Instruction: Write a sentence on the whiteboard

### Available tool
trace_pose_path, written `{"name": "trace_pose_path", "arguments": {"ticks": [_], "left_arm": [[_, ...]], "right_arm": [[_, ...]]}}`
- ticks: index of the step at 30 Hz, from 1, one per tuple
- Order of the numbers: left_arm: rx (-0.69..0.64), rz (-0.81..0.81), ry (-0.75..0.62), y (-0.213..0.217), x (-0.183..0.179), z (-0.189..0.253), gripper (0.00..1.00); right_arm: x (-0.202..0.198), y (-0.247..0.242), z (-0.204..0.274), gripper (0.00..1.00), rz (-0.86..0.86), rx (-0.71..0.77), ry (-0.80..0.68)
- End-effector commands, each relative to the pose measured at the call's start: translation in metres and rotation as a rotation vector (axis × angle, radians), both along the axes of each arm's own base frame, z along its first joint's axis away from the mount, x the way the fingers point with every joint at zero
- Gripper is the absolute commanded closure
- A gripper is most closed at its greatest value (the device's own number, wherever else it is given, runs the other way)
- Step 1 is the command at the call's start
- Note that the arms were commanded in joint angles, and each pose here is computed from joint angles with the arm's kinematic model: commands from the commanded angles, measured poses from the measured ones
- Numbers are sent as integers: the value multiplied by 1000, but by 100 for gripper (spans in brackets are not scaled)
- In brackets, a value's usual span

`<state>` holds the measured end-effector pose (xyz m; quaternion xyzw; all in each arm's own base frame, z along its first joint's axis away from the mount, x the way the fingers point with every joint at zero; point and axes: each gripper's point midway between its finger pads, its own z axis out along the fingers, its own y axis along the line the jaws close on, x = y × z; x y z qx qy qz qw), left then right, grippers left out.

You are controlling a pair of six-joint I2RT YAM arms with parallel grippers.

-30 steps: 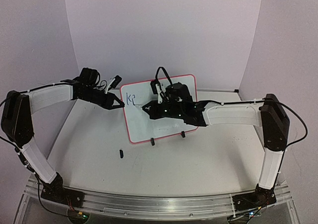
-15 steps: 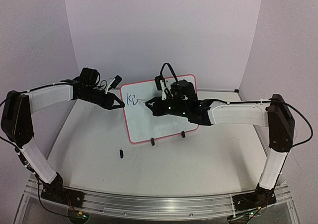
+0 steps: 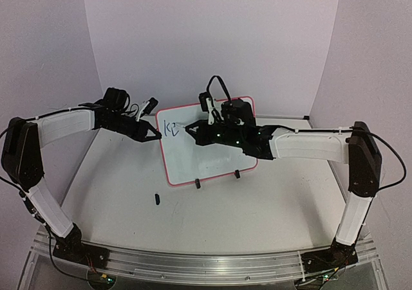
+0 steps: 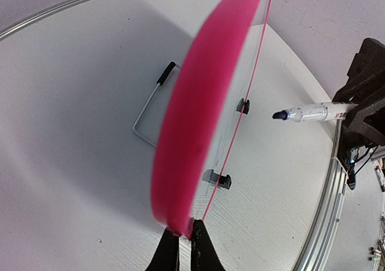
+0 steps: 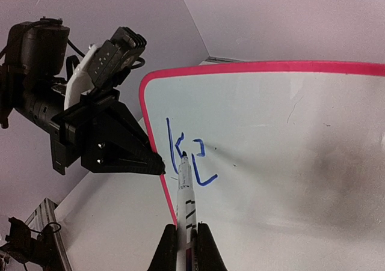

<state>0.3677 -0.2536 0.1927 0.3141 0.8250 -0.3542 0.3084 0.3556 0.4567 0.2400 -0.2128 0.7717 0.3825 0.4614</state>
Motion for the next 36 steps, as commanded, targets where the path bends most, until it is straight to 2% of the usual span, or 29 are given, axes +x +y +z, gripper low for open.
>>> {"name": "trace_pose_path", "arguments": {"ticks": [1,36], "left_arm": [[62,-24,-4,-5,-5,-11,100],[75,-27,-6,-6,-6,-12,100]], "right_arm": [[13,6,23,100,-33,53,-45],[16,7,-8,100,-45,8,15]]}}
